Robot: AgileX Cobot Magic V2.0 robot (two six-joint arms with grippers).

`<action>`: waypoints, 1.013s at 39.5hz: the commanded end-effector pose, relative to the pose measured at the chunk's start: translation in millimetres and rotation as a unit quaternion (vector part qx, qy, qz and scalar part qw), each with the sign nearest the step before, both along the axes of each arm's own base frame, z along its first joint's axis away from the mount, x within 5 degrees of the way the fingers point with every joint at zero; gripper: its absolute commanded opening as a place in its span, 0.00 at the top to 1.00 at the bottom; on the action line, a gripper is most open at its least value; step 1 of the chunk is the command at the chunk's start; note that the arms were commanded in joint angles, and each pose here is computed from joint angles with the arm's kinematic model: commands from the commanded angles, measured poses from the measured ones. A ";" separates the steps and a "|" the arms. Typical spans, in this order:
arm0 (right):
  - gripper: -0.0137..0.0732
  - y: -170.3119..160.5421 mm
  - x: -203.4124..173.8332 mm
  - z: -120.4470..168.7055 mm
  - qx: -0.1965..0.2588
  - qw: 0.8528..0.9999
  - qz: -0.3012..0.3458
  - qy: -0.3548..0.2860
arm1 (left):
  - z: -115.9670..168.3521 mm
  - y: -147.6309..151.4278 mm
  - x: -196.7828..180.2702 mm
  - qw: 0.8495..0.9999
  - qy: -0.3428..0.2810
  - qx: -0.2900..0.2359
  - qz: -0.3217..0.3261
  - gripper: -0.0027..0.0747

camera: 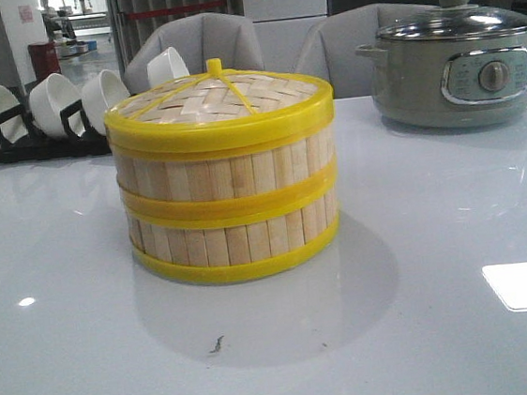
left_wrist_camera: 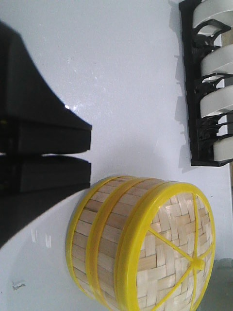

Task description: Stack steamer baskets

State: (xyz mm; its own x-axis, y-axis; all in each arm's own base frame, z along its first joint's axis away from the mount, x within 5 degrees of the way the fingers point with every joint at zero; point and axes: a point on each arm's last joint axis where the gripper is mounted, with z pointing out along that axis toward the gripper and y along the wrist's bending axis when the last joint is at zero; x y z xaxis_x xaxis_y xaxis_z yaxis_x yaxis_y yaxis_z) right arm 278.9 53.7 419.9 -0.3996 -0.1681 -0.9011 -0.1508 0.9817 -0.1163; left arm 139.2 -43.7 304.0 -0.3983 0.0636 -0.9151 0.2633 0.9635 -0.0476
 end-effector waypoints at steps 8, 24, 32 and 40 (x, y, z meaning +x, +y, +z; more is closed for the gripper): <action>0.41 -55.8 -71.1 -4.7 0.015 0.993 -0.084 -0.076 | 17.3 -1.5 2.3 0.998 -0.053 -0.023 -0.002 0.86; 0.41 -68.3 -156.5 -54.4 0.026 0.980 -0.122 -0.154 | 17.3 -1.5 2.3 0.998 -0.053 -0.023 -0.002 0.86; 0.41 -66.4 -182.1 -89.5 0.036 0.972 -0.123 -0.195 | 17.3 -1.5 2.3 0.998 -0.053 -0.023 -0.002 0.86; 0.41 -64.9 -190.8 -122.6 0.037 0.974 -0.120 -0.189 | 17.3 -1.5 2.3 0.998 -0.053 -0.023 -0.002 0.86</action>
State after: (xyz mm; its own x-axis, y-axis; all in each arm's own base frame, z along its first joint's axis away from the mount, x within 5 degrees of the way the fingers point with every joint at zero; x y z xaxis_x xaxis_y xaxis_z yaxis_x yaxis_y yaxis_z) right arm 88.4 -12.1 288.3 -0.1693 -0.0163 -0.9854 0.1292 0.9909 -0.0386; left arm 139.2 -43.7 304.0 -0.3983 0.0636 -0.9151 0.2633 0.9635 -0.0476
